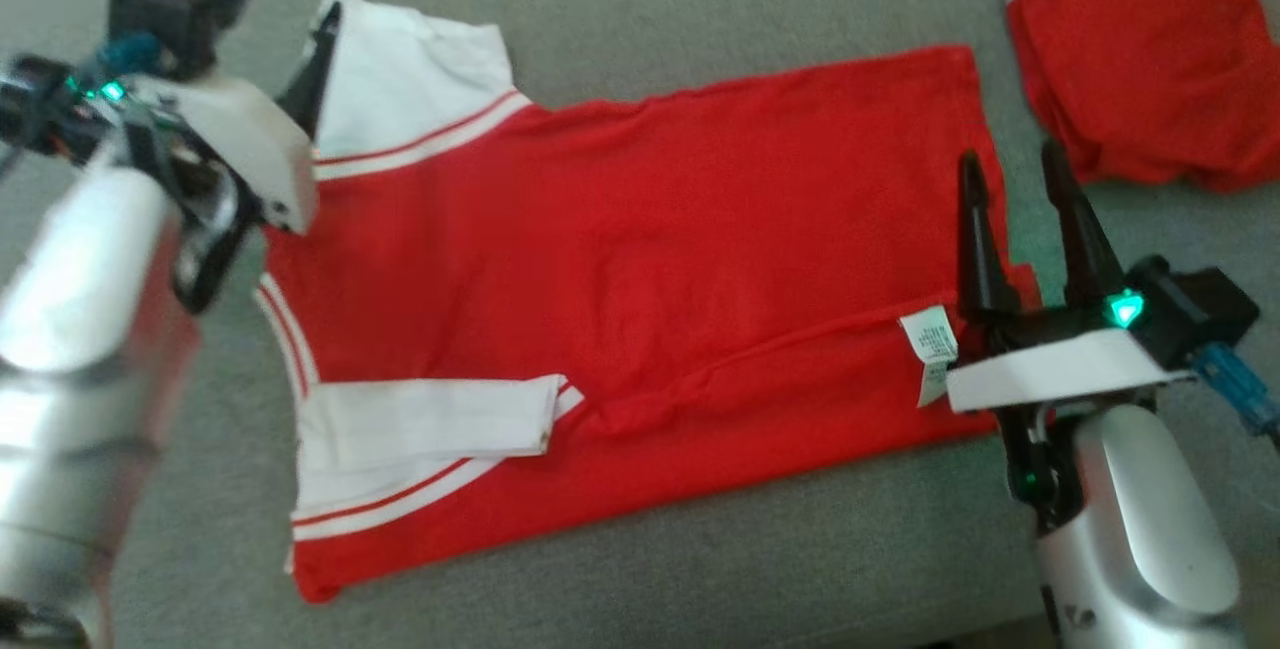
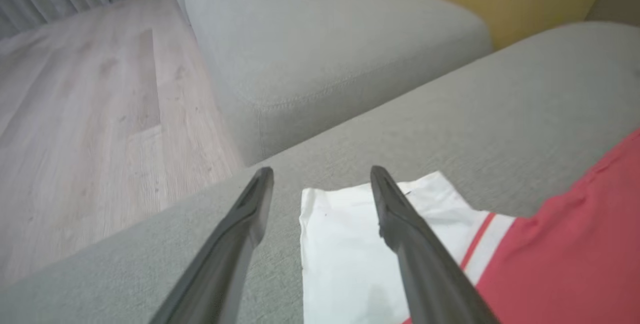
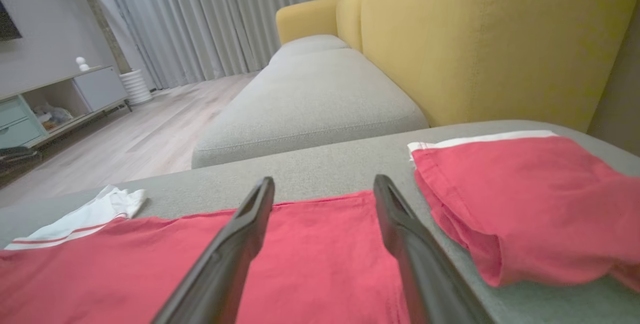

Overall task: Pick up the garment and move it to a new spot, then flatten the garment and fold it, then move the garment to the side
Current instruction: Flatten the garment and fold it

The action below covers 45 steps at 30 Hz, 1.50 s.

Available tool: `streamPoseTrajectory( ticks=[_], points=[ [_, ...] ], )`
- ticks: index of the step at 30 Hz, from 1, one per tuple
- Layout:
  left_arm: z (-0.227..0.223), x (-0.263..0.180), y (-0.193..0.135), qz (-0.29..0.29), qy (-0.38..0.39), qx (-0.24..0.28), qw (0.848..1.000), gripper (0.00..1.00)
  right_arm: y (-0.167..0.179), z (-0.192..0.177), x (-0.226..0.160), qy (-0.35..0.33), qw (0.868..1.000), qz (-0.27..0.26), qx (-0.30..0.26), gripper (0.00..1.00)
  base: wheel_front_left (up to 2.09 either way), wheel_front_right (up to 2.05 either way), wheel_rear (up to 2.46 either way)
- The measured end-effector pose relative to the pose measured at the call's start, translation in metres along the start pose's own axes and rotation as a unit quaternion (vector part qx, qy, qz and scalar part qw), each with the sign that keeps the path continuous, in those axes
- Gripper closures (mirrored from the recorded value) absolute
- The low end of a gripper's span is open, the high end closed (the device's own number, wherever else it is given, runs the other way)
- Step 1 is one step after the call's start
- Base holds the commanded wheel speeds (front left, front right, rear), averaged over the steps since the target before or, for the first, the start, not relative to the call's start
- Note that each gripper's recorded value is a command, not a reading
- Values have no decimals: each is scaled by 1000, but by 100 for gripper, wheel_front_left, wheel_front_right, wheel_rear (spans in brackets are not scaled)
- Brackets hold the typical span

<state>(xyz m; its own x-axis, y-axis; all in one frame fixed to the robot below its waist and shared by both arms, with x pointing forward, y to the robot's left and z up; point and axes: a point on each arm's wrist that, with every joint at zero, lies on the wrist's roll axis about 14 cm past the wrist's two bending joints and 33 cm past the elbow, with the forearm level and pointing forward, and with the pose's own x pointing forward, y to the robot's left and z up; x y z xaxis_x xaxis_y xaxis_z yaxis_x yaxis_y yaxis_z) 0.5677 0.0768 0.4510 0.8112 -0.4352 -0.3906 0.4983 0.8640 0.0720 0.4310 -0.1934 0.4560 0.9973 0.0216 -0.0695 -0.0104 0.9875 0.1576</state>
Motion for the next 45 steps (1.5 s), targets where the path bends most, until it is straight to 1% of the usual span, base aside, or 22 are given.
streamPoseTrajectory(
  ticks=[2,5,8,11,15,20,24,25,26,27,30,33,37,38,39,42,43,45],
  points=[
    [-16,14,8,-2,41,10,999,0,-1,-6,5,5,1000,0,1,0,0,0,0],
    [-37,33,14,-4,86,0,996,0,-5,-14,9,14,1000,-4,1,0,0,0,0],
    [-50,49,13,-11,114,-11,993,0,-14,-23,8,25,1000,-15,-3,0,0,0,0],
    [-58,61,5,-25,134,-15,991,0,-23,-31,3,38,999,-28,-7,0,0,0,0],
    [-69,68,-6,-45,166,-14,985,0,-31,-34,-1,42,998,-40,-6,0,0,0,0],
    [-70,71,4,-36,176,-7,984,0,-34,-34,-3,43,998,-44,-7,0,0,0,0],
    [-74,70,5,-37,194,-17,980,0,-34,-36,-3,45,998,-45,-5,0,0,0,0],
    [-74,69,3,-39,198,-19,979,11,-34,-36,-3,45,998,-45,-5,0,0,0,0],
    [-74,68,2,-41,202,-20,978,63,-34,-36,-3,45,998,-45,-5,0,0,0,0],
    [-74,67,1,-44,202,-21,978,100,-34,-36,-2,45,998,-45,-5,0,0,0,0],
    [-71,65,-4,-49,195,-22,979,100,-34,-35,-1,43,998,-44,-9,0,0,0,0],
    [-62,61,-1,-45,170,-19,984,100,-30,-29,4,36,998,-35,-24,0,0,0,0],
    [-36,53,-1,-45,100,-10,994,100,-20,-23,13,37,997,-8,-64,0,0,0,0],
    [-18,47,-2,-45,56,-3,997,100,-21,-21,16,47,995,5,-87,0,0,0,0],
    [-18,47,-2,-45,56,-3,997,100,-21,-21,16,47,995,5,-87,0,0,0,0],
    [9,35,-6,-49,-3,10,999,100,-27,-15,23,61,992,14,-110,0,0,0,0],
    [16,24,-9,-52,-24,11,998,100,-27,-10,31,69,989,24,-127,0,0,0,0],
    [14,11,-13,-55,-35,10,998,100,-25,-5,41,76,989,32,-123,0,0,0,0]
  ],
)
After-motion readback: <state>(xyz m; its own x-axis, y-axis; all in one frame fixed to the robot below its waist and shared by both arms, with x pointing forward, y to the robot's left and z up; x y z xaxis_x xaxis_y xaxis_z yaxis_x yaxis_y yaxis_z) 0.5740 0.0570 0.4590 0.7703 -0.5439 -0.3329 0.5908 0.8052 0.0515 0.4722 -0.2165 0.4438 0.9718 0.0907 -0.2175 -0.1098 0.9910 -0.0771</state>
